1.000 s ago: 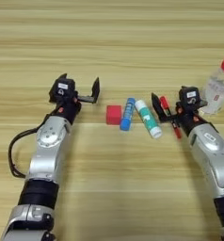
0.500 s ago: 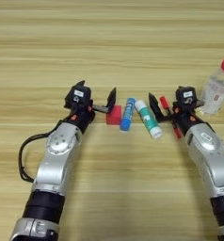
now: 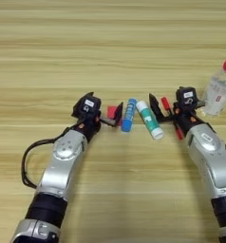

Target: Move the objects on the table

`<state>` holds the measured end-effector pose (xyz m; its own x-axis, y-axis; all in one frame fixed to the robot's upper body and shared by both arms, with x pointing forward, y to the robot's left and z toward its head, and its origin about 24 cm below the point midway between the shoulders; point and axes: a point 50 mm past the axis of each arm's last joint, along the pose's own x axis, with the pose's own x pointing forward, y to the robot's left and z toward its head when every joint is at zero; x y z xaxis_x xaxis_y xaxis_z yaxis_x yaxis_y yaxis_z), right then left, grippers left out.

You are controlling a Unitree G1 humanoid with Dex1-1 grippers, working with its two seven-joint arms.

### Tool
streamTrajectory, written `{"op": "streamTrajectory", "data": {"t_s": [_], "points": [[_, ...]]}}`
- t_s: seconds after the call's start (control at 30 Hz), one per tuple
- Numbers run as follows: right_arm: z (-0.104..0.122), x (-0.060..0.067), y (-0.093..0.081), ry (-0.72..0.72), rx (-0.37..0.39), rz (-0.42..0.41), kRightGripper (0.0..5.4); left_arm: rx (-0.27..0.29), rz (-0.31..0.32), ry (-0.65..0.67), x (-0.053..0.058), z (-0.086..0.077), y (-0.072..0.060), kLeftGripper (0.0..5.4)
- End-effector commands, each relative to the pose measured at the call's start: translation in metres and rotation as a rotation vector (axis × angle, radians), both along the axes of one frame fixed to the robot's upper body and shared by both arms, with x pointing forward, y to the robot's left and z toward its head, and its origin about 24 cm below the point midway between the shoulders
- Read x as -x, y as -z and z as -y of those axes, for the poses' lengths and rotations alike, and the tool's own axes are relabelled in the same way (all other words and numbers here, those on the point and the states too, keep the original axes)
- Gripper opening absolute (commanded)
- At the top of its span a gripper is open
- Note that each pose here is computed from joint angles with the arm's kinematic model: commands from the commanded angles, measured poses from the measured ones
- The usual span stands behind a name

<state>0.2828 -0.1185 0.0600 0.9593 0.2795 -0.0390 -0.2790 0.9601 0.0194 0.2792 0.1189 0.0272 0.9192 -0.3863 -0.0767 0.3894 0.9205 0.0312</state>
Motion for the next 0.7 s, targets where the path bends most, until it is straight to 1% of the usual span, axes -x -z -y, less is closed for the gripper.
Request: {"op": "streamTrajectory", "data": {"t_s": [0.03, 0.23, 0.5, 0.6, 0.7], "points": [[-0.0012, -0.0012, -0.0034, -0.001, -0.002, 0.007, 5.35, 0.000, -0.017, 0.024, 0.0033, 0.0044, 0.0035, 5.40], [-0.0014, -0.0010, -0.0027, -0.002, 0.001, 0.004, 5.35, 0.027, -0.001, 0.049, 0.0048, 0.0096, -0.0004, 5.40], [-0.0011, -0.0010, -0.0024, -0.001, 0.001, 0.004, 5.35, -0.003, -0.022, 0.051, 0.0071, 0.0113, 0.0057, 5.40], [-0.0010, -0.0010, -0.0025, -0.001, 0.000, 0.004, 5.35, -0.014, -0.035, 0.038, 0.0069, 0.0098, 0.0087, 5.40], [-0.0015, -0.0012, -0.0026, -0.001, 0.000, 0.005, 5.35, -0.018, -0.035, 0.028, 0.0057, 0.0074, 0.0087, 5.40]]}}
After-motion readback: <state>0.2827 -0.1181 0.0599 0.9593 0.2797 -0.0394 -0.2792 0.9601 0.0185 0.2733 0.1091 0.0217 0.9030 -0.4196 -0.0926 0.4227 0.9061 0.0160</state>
